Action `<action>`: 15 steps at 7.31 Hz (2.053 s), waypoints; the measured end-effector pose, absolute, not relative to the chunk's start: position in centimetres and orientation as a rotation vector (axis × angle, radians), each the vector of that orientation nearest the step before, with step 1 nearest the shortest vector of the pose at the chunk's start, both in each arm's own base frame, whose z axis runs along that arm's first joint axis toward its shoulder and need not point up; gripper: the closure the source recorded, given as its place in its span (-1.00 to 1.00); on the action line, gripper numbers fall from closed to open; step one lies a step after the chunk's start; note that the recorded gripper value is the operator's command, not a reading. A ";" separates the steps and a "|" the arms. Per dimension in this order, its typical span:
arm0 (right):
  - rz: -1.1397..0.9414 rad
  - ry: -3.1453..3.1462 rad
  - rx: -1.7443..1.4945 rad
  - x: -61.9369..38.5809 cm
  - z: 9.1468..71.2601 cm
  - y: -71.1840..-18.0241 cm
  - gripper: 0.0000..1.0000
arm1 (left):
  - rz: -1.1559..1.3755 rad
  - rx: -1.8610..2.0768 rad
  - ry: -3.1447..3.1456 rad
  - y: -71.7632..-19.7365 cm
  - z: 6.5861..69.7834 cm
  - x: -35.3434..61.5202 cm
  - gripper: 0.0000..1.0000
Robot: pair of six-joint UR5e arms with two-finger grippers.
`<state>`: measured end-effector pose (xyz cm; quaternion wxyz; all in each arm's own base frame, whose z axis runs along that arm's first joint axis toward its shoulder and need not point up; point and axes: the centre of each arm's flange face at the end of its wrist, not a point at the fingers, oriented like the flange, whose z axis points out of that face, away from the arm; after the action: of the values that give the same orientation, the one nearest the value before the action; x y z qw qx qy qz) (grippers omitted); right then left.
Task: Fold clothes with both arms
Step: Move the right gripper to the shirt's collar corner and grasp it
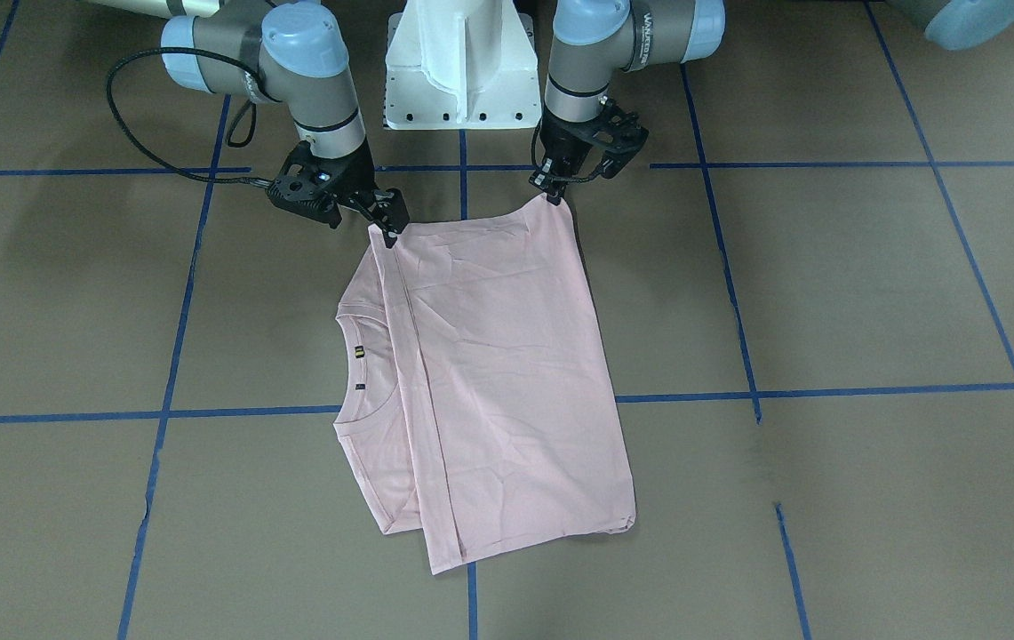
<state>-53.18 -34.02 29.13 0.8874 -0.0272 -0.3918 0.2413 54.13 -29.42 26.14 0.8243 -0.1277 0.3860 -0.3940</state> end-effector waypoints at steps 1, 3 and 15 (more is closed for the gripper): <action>0.500 -0.801 -0.060 -53.9 29.6 -34.0 -0.99 | -0.838 -0.272 0.821 -29.4 26.1 54.1 1.00; 0.495 -0.784 -0.060 -55.0 30.3 -34.4 -0.96 | -0.836 -0.272 0.824 -29.4 26.0 54.1 1.00; 0.474 -0.780 -0.055 -55.8 30.2 -34.7 1.00 | -0.836 -0.272 0.832 -29.3 25.8 53.6 1.00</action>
<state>-55.77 -34.69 30.24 0.8973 -0.0267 -0.3765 0.2289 53.65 -29.29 25.75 0.8223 -0.1279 0.3912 -0.3929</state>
